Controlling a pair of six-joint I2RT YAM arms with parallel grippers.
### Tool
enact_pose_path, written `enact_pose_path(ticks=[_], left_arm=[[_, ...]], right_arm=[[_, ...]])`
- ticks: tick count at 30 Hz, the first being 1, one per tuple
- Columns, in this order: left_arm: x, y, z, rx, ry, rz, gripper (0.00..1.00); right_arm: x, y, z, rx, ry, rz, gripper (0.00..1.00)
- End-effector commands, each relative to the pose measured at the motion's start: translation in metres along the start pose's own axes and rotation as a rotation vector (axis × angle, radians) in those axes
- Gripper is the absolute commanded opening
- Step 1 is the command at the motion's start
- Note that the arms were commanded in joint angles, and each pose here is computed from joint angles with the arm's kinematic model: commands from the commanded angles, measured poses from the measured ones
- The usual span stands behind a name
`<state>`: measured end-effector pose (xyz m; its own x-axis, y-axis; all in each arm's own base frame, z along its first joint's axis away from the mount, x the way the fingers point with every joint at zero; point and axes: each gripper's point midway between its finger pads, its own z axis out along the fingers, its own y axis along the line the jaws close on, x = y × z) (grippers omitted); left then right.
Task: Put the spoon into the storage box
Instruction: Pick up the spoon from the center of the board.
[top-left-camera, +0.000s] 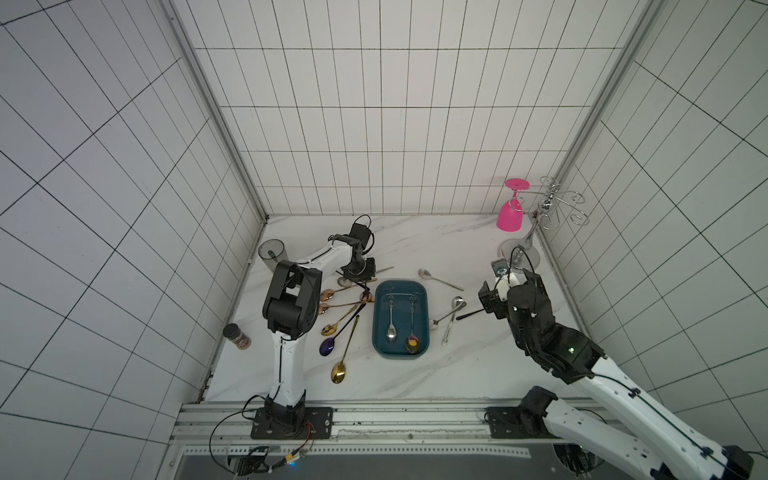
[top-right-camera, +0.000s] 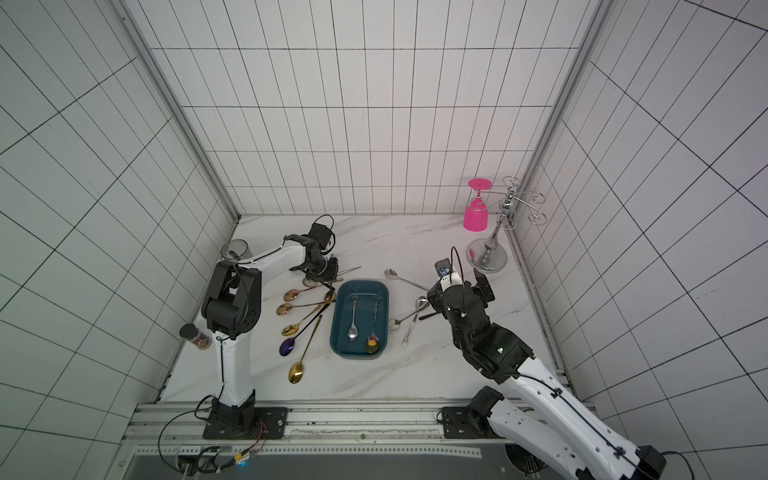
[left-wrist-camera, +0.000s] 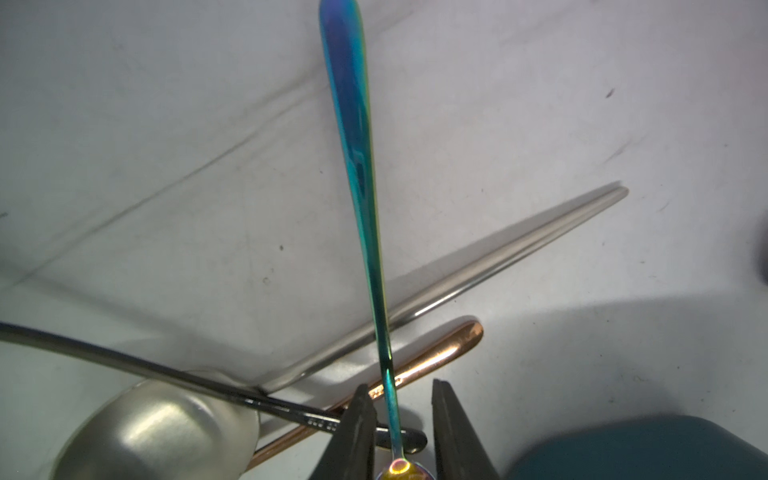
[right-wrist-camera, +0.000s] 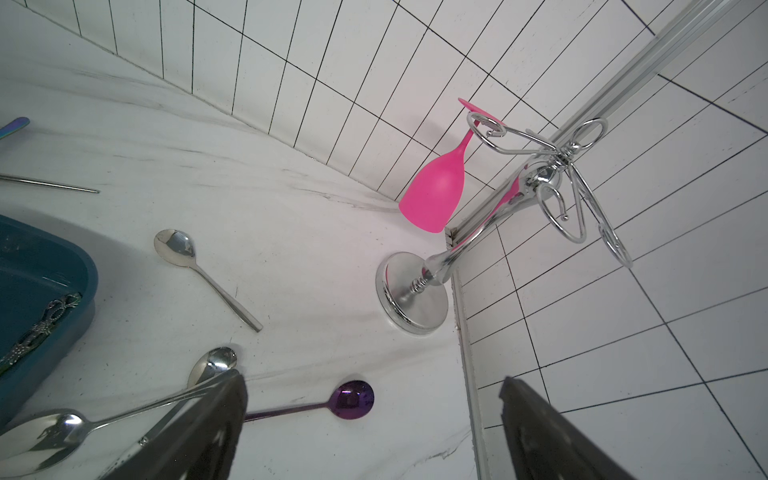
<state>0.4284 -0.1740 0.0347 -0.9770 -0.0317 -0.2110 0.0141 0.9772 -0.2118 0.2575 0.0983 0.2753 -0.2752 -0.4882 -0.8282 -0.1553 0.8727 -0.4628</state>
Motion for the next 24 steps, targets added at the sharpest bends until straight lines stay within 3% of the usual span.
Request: enact_pose_path(ticks=[1,11,24], left_arm=[[-0.0043,0.0024,0.0063,-0.007,0.008,-0.002,0.25],[-0.0054,0.0082,0.0132,-0.008,0.026,-0.018,0.21],[-0.0069,0.0066,0.0058,0.004,0.015,-0.022,0.02]], right_arm=[[0.0080,0.0025,0.0016,-0.004,0.018,-0.003,0.99],[0.0083,0.0026,0.0019,-0.004,0.021,-0.005,0.99],[0.0083,0.0033,0.0024,-0.005,0.023,-0.006,0.99]])
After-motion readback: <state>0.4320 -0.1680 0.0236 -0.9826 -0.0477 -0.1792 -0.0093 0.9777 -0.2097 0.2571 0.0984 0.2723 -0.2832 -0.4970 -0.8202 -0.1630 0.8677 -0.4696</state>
